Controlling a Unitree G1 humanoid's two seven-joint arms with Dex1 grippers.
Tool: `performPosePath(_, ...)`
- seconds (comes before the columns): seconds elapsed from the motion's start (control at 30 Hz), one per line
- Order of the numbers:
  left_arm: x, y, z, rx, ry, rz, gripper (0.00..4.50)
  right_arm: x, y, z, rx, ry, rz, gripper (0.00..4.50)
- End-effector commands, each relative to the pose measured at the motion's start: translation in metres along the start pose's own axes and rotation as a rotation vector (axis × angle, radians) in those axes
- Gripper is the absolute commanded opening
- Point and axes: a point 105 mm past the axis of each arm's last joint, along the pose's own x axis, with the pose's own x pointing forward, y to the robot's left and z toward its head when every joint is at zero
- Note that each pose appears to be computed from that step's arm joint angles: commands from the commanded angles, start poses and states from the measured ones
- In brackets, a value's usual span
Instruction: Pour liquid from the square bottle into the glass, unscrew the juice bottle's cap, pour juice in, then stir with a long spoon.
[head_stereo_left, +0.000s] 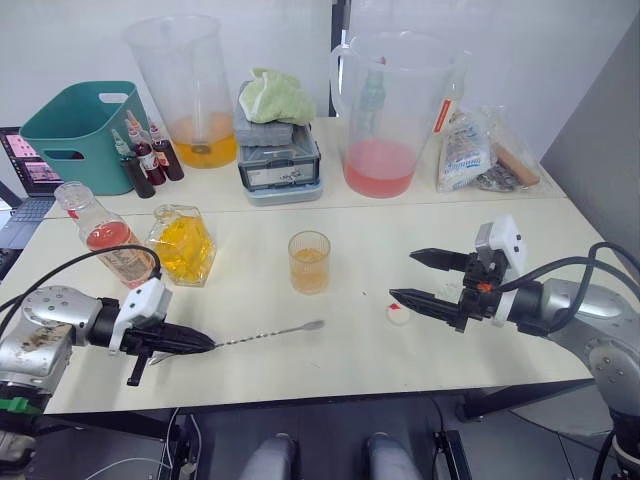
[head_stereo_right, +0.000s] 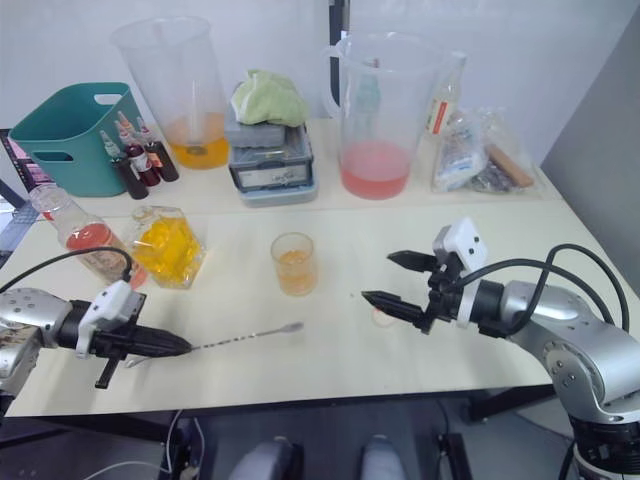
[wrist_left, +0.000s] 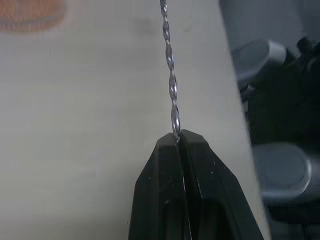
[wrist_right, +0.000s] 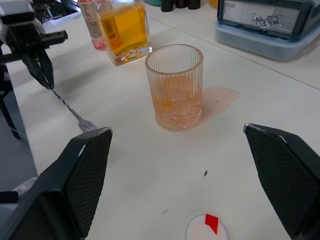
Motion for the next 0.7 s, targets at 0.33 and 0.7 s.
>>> performPosePath(0.33,0.055,0.001,0.076,-0.115,-0.498,0.239,0.06,0.010,0.031,0.005,0.167,-0.066,0.147,4.50)
performPosePath(0.7,0.077,-0.004,0.090,-0.137,-0.572,0.266,0.06,0.065,0.043,0.048,0.373,-0.310,0.178,4.50)
